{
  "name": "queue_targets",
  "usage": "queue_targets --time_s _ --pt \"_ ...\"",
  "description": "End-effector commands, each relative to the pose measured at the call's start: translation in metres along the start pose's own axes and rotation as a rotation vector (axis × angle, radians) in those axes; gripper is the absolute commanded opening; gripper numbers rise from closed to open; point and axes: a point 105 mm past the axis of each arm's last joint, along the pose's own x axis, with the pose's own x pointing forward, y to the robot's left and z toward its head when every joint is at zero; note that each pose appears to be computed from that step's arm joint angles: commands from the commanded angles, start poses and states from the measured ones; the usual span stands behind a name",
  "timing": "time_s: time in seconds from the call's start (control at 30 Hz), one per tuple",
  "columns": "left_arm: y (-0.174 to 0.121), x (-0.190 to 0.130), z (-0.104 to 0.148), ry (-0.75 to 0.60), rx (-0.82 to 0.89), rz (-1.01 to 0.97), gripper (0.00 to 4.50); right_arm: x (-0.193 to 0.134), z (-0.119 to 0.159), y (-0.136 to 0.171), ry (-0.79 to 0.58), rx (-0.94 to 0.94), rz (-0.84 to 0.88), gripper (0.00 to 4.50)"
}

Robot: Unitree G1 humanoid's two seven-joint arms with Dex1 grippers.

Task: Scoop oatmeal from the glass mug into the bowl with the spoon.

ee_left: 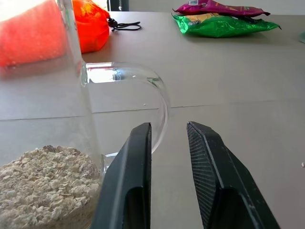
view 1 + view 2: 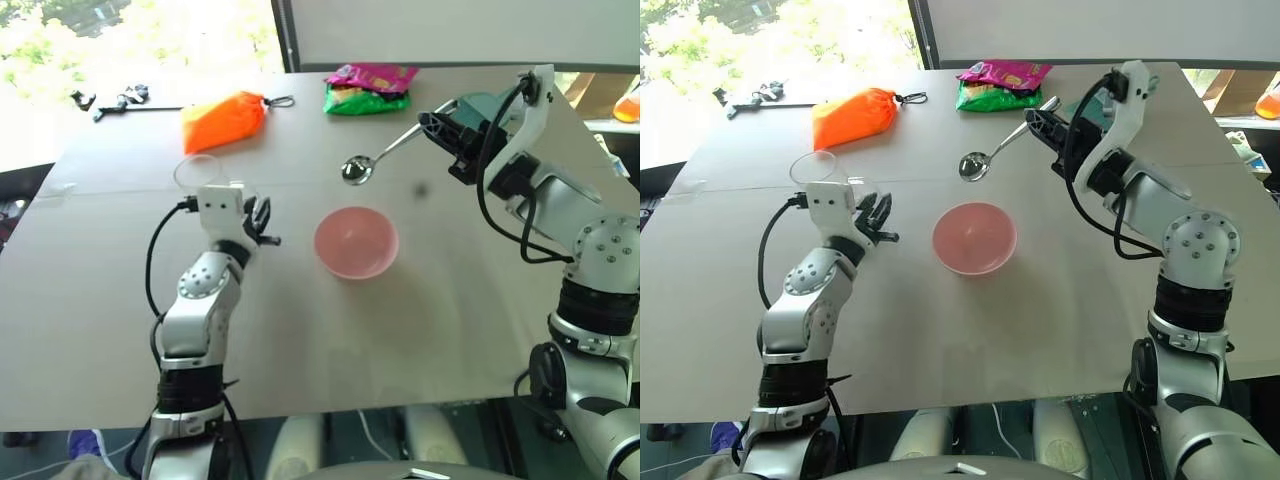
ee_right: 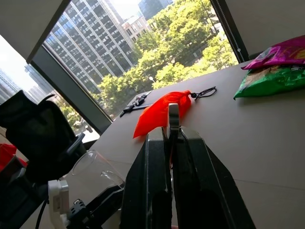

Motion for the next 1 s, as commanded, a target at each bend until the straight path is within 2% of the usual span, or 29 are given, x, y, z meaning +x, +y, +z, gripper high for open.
queue_targets --time_s 0.03,0.3,0.43,0.77,1.0 --pt "-0.001 0.003 0.015 -0.061 0.017 0.012 1.13 -0.004 0.013 0.010 -0.053 -0.033 0.032 0.00" --pt "0.001 0.005 0.017 -0.069 0.022 0.026 1.13 -0.004 0.012 0.011 -0.052 -0.033 0.033 0.00" --pt "0.002 0.005 0.017 -0.073 0.021 0.030 0.06 -0.004 0.012 0.010 -0.052 -0.035 0.030 0.00" --pt "0.001 0.001 0.019 -0.075 0.022 0.009 0.06 -0.005 0.011 0.009 -0.049 -0.036 0.028 0.00" --pt "-0.021 -0.021 0.023 -0.063 -0.003 -0.256 0.06 -0.006 0.012 0.009 -0.049 -0.042 0.024 0.00"
